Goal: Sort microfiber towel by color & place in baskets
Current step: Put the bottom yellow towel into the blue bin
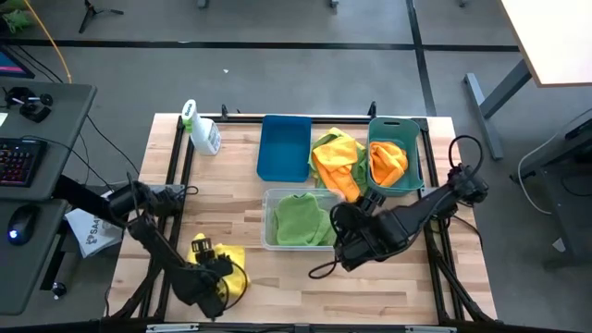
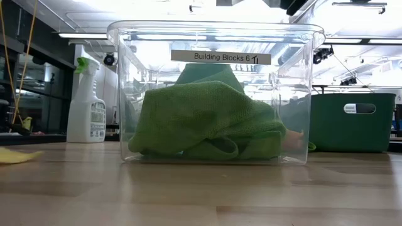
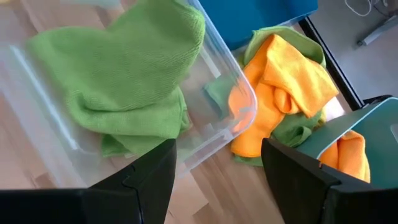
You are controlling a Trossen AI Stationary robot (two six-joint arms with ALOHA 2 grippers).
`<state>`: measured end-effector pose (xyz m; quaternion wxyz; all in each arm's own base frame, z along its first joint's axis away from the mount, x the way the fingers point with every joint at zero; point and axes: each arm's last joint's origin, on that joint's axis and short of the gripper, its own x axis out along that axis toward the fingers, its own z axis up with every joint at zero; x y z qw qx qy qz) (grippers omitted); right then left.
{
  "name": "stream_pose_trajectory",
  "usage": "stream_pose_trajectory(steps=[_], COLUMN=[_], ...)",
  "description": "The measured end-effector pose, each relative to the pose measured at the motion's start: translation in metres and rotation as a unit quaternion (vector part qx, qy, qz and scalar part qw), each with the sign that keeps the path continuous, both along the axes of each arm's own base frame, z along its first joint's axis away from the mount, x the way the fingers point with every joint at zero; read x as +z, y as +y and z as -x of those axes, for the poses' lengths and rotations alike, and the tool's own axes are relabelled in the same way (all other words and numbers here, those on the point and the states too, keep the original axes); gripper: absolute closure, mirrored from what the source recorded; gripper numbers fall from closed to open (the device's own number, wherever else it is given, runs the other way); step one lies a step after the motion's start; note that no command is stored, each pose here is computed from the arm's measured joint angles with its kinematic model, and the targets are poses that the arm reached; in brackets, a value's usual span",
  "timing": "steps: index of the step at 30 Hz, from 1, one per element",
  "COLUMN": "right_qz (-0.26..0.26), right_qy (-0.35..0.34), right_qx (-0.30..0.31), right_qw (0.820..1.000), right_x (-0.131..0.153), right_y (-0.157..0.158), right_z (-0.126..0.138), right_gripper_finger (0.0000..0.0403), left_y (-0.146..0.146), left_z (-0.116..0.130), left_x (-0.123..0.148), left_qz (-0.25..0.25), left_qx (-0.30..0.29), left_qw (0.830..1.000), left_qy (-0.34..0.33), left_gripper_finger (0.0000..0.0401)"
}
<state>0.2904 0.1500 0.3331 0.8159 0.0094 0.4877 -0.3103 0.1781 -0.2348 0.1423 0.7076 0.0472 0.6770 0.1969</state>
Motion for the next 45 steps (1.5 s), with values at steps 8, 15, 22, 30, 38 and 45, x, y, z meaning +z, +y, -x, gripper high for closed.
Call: stream_pose_trajectory(steps=[8, 15, 22, 30, 38, 45], right_qz=[0.004, 0.018, 0.037, 0.058, 0.083, 0.095], right_qy=[-0.043, -0.102, -0.136, -0.132, -0.125, -0.125], right_qx=[-0.002, -0.001, -0.009, -0.009, -0.017, -0.029], right_qw=[0.999, 0.995, 0.99, 0.99, 0.989, 0.987], right_x=[0.016, 0.031, 0.035, 0.036, 0.036, 0.037], right_y=[0.007, 0.012, 0.013, 0.004, -0.008, -0.017], right_z=[0.021, 0.038, 0.041, 0.036, 0.028, 0.024], right_gripper_finger=[0.0171, 0.0171, 0.0171, 0.0171, 0.0171, 0.0171], left_y=[0.012, 0.01, 0.06, 0.146, 0.226, 0.257], left_z=[-0.015, -0.021, -0.025, -0.026, -0.045, -0.105], left_x=[0.034, 0.134, 0.204, 0.255, 0.278, 0.304], left_qz=[0.016, 0.03, -0.146, -0.372, -0.411, -0.304], left_qx=[-0.022, -0.08, -0.092, 0.002, 0.136, 0.004], left_qw=[1.0, 0.976, 0.91, 0.822, 0.814, 0.803], left_qy=[0.014, -0.201, -0.377, -0.43, -0.388, -0.512], left_gripper_finger=[0.0392, 0.04, 0.04, 0.0401, 0.0401, 0.0401])
